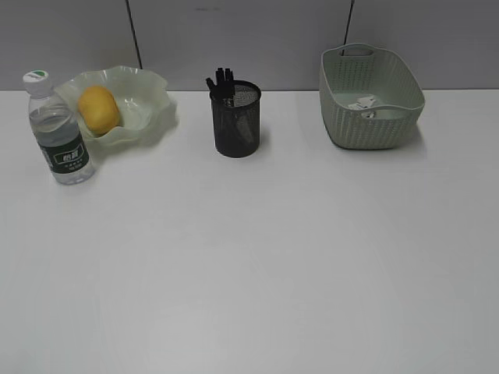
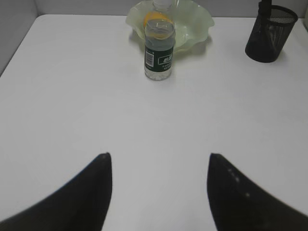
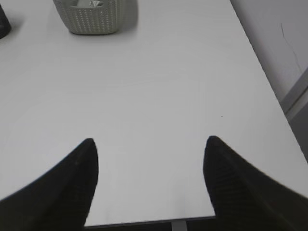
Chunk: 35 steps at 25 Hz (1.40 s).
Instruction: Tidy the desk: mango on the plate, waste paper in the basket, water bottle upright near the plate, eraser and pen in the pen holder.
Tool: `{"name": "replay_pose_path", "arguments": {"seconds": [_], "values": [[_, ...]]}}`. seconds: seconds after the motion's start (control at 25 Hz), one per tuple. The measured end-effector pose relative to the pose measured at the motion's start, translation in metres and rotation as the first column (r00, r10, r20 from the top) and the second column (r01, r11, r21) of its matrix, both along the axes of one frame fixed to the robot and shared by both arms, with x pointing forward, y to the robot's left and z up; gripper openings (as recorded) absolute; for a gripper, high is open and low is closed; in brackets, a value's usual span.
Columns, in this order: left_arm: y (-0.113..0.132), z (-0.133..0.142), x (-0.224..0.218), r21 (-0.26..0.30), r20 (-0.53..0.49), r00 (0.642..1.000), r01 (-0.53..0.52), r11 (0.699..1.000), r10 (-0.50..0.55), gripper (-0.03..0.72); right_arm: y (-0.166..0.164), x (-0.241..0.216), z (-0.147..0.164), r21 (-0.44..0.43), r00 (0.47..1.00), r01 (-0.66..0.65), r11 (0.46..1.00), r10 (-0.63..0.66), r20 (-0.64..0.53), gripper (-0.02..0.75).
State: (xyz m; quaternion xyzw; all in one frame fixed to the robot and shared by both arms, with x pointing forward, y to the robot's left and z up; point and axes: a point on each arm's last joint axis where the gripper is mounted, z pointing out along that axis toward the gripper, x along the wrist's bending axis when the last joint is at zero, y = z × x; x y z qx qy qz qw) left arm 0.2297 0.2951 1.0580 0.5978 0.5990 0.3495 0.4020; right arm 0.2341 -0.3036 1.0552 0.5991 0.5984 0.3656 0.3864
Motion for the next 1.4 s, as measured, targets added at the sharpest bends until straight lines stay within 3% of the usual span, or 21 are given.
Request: {"name": "replay_pose_path", "arguments": {"seconds": [0.36,0.84,1.4], "values": [[-0.0001,0.0000,0.0000,-0.002,0.000,1.000,0.001,1.000,-0.001,0.412,0.0002,-0.0014,0.0000,0.000,0.999,0.040,0.999,-0.040,0.009,0.543],[-0.0001,0.0000,0.0000,-0.002,0.000,1.000,0.001,1.000,-0.001,0.246,0.0002,-0.0014,0.0000,0.000,0.999,0.040,0.999,-0.040,0.009,0.543],[-0.0001,0.0000,0.0000,-0.002,0.000,1.000,0.001,1.000,-0.001,0.229,0.0002,-0.0014,0.0000,0.000,0.999,0.040,0.999,-0.040,0.009,0.543]]}}
